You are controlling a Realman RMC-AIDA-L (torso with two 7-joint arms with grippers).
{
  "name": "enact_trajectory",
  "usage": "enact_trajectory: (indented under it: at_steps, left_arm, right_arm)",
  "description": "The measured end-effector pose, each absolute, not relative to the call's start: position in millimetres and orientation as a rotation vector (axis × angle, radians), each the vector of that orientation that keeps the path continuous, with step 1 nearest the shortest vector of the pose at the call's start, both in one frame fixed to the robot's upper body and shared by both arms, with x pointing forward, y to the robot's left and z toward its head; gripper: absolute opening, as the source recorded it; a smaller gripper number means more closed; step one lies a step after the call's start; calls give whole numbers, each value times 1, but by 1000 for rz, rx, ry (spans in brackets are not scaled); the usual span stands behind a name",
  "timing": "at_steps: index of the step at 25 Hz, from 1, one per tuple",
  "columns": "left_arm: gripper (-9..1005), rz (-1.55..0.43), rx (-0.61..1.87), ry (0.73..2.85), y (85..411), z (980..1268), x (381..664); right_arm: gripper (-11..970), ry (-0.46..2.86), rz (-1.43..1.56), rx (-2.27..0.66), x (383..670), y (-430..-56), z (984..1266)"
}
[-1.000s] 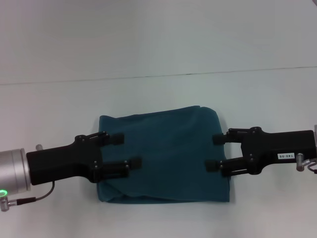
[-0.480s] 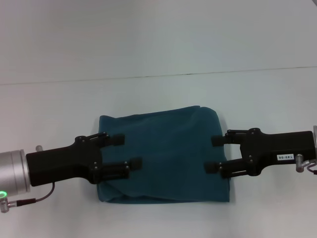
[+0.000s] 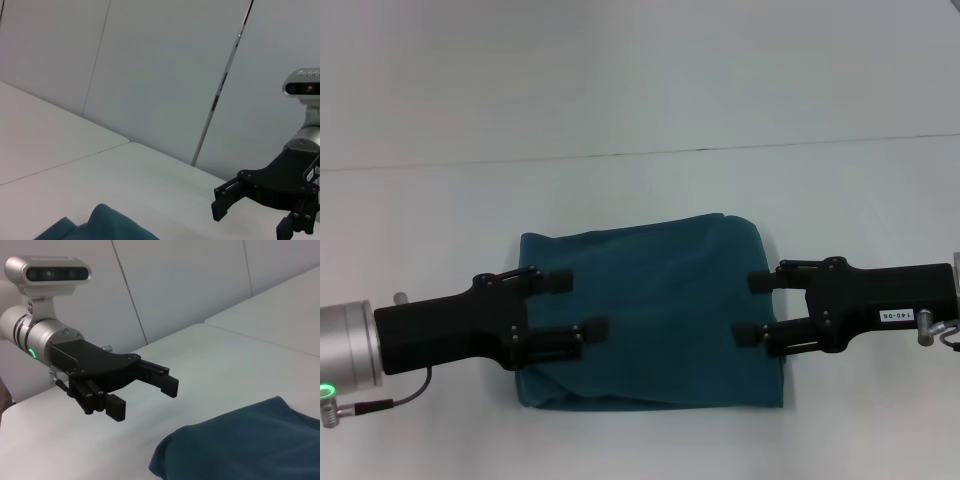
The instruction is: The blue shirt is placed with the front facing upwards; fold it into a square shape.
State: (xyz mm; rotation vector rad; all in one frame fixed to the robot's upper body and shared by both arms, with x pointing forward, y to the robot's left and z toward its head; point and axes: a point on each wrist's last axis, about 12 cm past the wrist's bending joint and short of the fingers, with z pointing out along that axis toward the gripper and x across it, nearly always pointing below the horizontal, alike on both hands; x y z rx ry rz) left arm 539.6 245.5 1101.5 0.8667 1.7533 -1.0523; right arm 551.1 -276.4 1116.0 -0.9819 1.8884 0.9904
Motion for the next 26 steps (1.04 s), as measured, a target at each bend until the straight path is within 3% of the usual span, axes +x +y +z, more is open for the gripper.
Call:
enact_trajectory:
  at_steps: [26]
  left_arm:
    - [887,-1053,866,1756,246,1101,539]
  right_arm:
    - [915,1887,993,-986,551,-275,1116]
